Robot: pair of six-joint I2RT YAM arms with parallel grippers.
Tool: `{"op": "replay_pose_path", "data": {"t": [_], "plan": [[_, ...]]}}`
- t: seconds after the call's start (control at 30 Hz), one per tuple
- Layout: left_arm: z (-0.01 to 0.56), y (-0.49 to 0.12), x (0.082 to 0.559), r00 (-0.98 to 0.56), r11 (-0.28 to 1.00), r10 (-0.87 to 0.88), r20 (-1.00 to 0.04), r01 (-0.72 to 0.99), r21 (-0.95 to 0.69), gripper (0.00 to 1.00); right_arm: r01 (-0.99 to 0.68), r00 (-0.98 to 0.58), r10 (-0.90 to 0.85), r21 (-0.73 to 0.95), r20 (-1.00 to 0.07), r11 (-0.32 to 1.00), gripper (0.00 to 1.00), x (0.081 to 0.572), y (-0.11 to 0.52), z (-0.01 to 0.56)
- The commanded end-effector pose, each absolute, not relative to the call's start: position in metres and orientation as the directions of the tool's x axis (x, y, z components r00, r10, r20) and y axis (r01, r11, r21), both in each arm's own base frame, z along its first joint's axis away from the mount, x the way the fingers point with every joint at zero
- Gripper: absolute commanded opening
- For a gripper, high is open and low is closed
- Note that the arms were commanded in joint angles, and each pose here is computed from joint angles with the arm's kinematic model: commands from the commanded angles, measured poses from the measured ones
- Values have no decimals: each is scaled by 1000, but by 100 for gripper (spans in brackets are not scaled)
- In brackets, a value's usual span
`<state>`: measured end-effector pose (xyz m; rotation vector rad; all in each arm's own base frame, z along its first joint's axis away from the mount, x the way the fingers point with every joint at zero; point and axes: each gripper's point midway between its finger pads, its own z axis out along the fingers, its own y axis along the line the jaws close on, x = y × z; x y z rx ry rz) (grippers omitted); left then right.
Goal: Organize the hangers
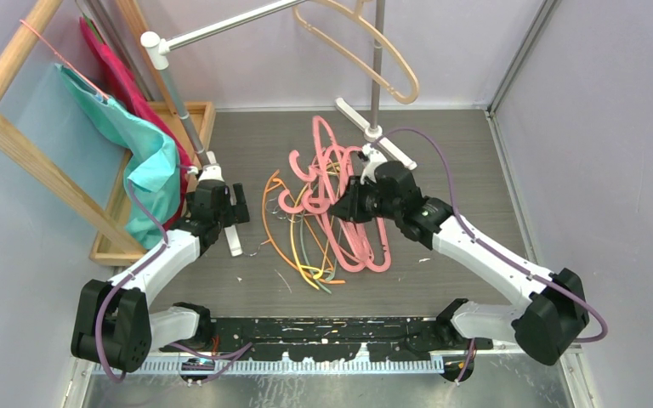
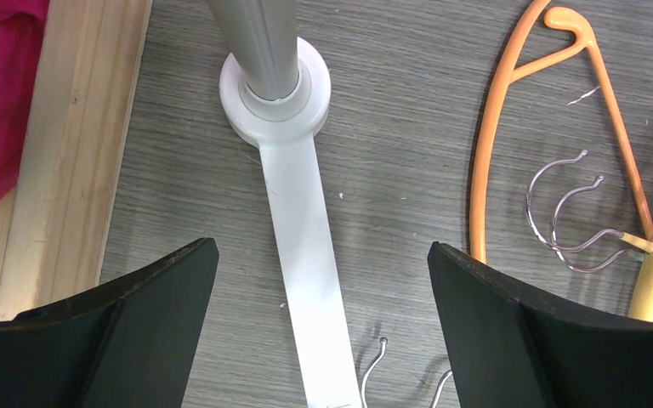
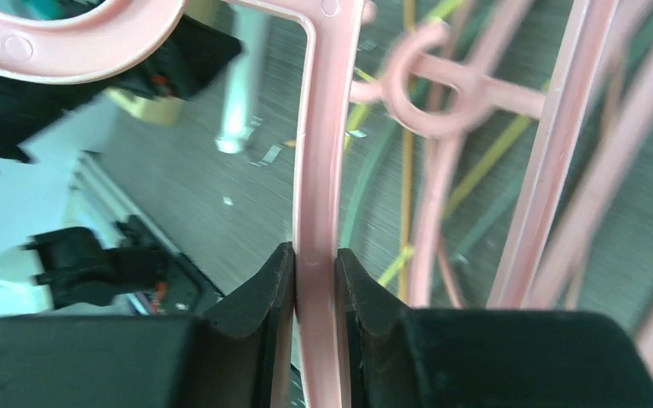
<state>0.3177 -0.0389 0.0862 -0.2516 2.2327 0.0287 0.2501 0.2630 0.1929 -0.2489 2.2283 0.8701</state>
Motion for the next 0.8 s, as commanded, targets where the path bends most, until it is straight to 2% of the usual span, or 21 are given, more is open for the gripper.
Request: {"op": "replay_pose_path", "data": {"t": [0.0, 0.13, 0.23, 0.4, 0.53, 0.77], "plan": [[100, -38, 325, -555, 975, -191, -810, -203, -91, 98, -583, -653, 176, 637, -737, 505, 1, 260, 318, 289], [101, -38, 326, -553, 975, -192, -811, -203, -92, 98, -661, -610, 251, 658, -751, 361, 1, 279, 350, 353], [100, -39, 327, -557, 975, -191, -808, -203, -90, 98, -704, -559, 316, 640, -766, 307, 1, 300, 367, 400], [99, -39, 328, -561, 975, -189, -806, -202, -89, 98, -740, -543, 415, 650, -730, 174, 1, 327, 397, 464], [100, -38, 327, -557, 975, -189, -809, -203, -88, 98, -757, -551, 453, 648, -701, 81, 1, 339, 414, 495], [101, -38, 326, -552, 975, -190, -812, -201, -91, 98, -712, -567, 517, 697, -641, 84, 1, 383, 421, 494]]}}
